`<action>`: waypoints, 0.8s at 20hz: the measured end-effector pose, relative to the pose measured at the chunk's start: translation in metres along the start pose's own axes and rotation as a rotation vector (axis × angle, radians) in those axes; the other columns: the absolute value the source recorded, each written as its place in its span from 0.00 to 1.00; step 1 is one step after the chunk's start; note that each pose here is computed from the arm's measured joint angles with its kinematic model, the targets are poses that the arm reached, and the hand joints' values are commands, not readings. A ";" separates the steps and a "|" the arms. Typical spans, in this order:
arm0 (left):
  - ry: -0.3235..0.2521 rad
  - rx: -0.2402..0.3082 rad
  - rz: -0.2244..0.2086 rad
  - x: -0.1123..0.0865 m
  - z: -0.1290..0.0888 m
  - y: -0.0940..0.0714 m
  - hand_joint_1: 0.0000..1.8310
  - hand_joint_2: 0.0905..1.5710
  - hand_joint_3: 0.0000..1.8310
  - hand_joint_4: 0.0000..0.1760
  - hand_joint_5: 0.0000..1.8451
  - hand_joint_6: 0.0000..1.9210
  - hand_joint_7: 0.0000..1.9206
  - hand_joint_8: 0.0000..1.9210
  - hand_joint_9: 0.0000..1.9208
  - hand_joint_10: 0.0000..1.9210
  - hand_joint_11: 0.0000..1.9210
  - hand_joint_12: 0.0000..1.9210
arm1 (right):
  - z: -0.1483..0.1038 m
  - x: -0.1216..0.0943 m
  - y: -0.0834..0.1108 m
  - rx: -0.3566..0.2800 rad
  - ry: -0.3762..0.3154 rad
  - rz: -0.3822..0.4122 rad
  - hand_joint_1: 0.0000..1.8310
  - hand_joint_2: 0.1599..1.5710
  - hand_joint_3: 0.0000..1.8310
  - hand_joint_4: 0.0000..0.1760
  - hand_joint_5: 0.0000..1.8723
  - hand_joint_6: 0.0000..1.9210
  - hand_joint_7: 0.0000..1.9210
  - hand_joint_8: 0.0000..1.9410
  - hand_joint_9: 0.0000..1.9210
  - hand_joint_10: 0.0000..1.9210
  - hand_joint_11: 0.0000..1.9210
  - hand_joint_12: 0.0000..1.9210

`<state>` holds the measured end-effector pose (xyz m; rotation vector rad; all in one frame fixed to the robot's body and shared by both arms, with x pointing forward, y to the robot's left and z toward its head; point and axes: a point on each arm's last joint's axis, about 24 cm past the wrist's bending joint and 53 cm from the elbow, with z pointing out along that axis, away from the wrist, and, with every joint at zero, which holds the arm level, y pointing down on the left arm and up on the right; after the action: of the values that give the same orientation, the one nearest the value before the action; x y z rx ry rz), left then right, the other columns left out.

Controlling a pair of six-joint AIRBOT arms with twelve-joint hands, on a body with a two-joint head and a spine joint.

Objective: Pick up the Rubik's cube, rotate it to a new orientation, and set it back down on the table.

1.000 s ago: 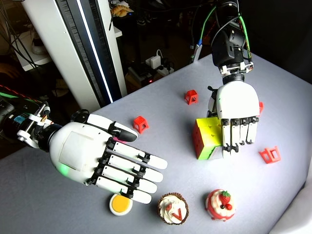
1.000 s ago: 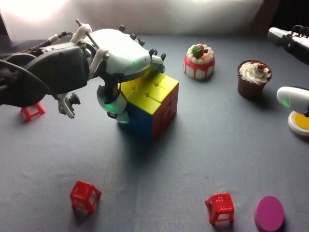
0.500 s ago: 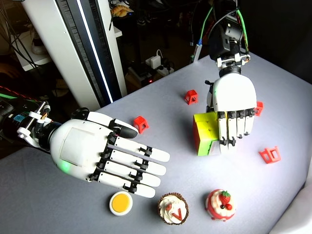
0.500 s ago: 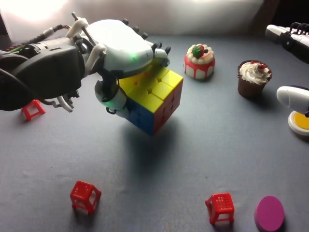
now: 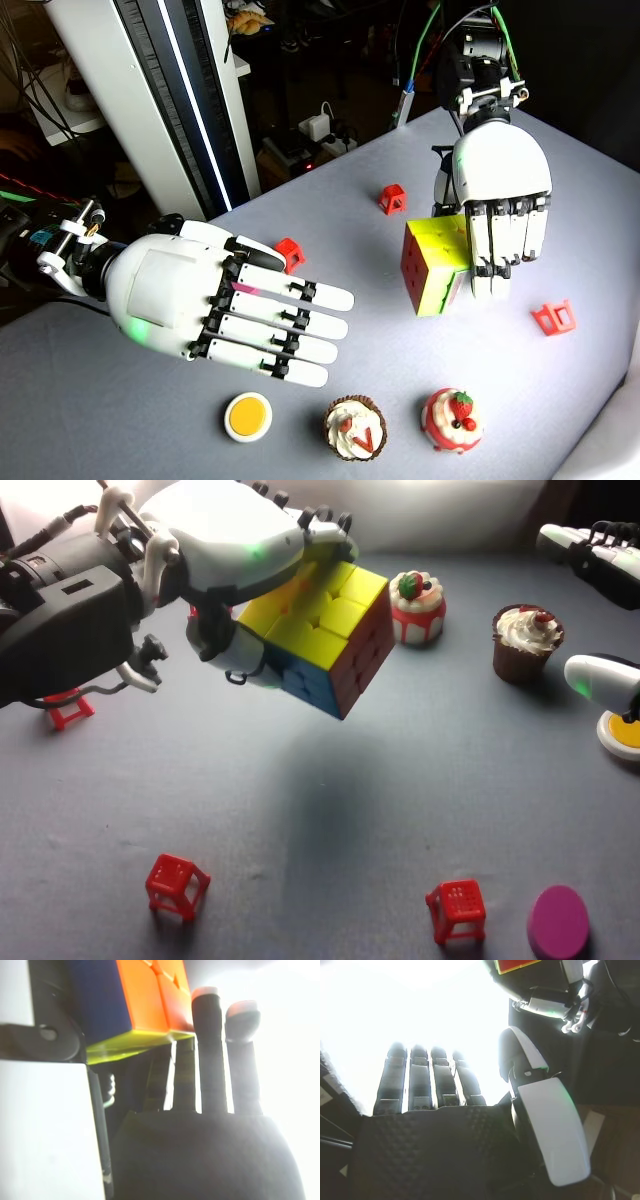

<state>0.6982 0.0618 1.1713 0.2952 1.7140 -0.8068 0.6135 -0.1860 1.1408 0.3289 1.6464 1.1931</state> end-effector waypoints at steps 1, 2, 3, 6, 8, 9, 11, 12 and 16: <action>-0.012 0.003 -0.006 -0.004 -0.001 0.000 0.66 0.73 0.00 0.00 0.49 0.55 0.44 0.72 0.41 0.85 0.36 0.99 | 0.001 0.002 0.000 -0.005 0.000 0.003 0.30 0.90 0.00 0.00 0.00 0.00 0.00 0.00 0.01 0.00 0.00 0.13; -0.018 0.006 -0.007 -0.006 -0.002 0.000 0.67 0.73 0.01 0.00 0.49 0.52 0.44 0.74 0.41 0.88 0.38 1.00 | 0.002 0.003 0.001 -0.013 0.001 0.004 0.31 0.90 0.00 0.00 0.00 0.00 0.00 0.00 0.01 0.00 0.00 0.21; -0.025 0.009 -0.012 -0.008 -0.002 0.000 0.67 0.74 0.01 0.00 0.46 0.55 0.44 0.78 0.45 0.95 0.45 1.00 | 0.004 0.006 -0.001 -0.018 0.003 0.005 0.32 0.90 0.00 0.00 0.00 0.00 0.01 0.00 0.01 0.01 0.00 0.32; -0.043 0.022 -0.018 -0.014 -0.002 -0.004 0.64 0.64 0.22 0.00 0.42 0.67 0.41 0.81 0.38 0.96 0.37 1.00 | 0.014 0.011 -0.006 -0.038 0.001 0.005 0.40 0.91 0.00 0.00 0.00 0.00 0.01 0.00 0.04 0.02 0.00 0.28; -0.046 0.026 -0.015 -0.015 -0.002 -0.005 0.64 0.67 0.15 0.00 0.43 0.68 0.42 0.75 0.37 0.91 0.35 1.00 | 0.021 0.012 -0.005 -0.056 0.004 -0.008 0.43 0.92 0.01 0.00 0.00 0.00 0.01 0.00 0.04 0.02 0.00 0.22; -0.047 0.030 -0.011 -0.015 -0.002 -0.006 0.64 0.70 0.10 0.00 0.42 0.68 0.43 0.72 0.41 0.87 0.38 1.00 | 0.026 0.013 -0.004 -0.065 0.003 -0.009 0.42 0.94 0.01 0.00 0.00 0.00 0.01 0.00 0.04 0.02 0.00 0.21; -0.046 0.039 -0.010 -0.014 -0.002 -0.010 0.63 0.75 0.04 0.00 0.40 0.69 0.40 0.77 0.36 0.91 0.33 1.00 | 0.036 0.014 0.000 -0.091 0.001 -0.013 0.28 0.97 0.02 0.00 0.00 0.00 0.00 0.00 0.04 0.02 0.00 0.41; -0.046 0.039 -0.010 -0.014 -0.002 -0.010 0.63 0.75 0.04 0.00 0.40 0.69 0.40 0.77 0.36 0.91 0.33 1.00 | 0.037 0.016 -0.001 -0.094 0.004 -0.015 0.28 0.97 0.02 0.00 0.00 0.00 0.00 0.00 0.04 0.02 0.00 0.41; -0.057 0.062 -0.020 -0.017 -0.003 -0.016 0.65 0.54 0.45 0.00 0.44 0.75 0.36 0.97 0.41 1.00 0.45 1.00 | 0.048 0.028 -0.008 -0.091 0.033 -0.029 0.14 1.00 0.13 0.00 0.00 0.00 0.00 0.00 0.02 0.03 0.00 0.14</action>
<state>0.6922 0.0557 1.1928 0.2951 1.6433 -0.8760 0.6446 -0.1445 1.1194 0.2285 1.6137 1.2536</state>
